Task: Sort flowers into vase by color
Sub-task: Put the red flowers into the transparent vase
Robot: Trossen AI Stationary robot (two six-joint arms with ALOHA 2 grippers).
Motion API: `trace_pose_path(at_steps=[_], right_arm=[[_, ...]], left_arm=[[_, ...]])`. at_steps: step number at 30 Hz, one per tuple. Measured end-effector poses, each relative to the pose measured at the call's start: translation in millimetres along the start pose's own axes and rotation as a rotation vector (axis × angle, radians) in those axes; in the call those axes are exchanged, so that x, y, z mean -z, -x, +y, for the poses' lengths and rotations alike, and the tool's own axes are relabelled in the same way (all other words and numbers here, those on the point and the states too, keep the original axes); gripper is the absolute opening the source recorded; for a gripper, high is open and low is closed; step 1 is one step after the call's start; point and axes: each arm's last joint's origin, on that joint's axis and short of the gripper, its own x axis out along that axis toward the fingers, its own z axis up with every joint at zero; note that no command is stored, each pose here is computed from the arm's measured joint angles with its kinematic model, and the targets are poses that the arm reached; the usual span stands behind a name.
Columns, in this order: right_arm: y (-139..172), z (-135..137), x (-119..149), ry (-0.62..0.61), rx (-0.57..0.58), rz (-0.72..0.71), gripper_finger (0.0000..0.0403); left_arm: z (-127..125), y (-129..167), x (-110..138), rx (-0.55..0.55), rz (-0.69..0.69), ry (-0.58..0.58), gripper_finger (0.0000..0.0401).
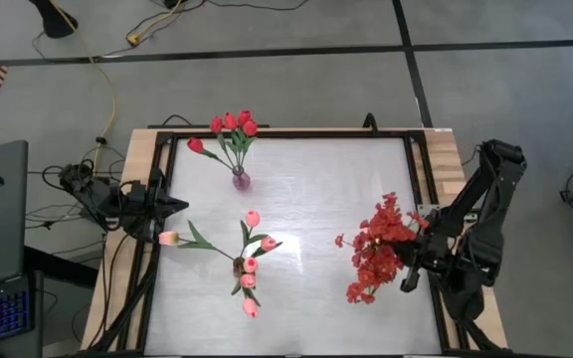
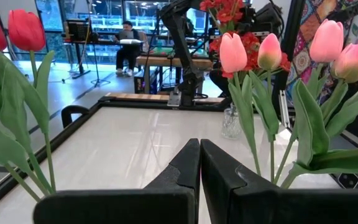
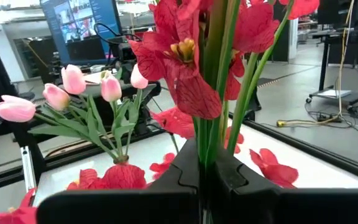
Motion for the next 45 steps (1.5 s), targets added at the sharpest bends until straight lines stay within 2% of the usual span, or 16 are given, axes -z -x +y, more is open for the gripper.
trace_pose_path(at_steps=[28,37,45], right_arm=[[4.0,31.6,51.2,0.199,-0.017,0.002,0.0038],[4.1,33.2,54.8,0.214,-0.019,0.005,0.0040],[4.2,33.5,57.6,0.216,-0.055,0.097,0.0040]], left_arm=[[-0.8,0.0,0.0,0.027,0.002,-0.008,0.0000],[-0.8,0.0,0.0,0.026,0.002,-0.008,0.0000],[-0.8,0.0,0.0,0.027,0.002,-0.008,0.0000]])
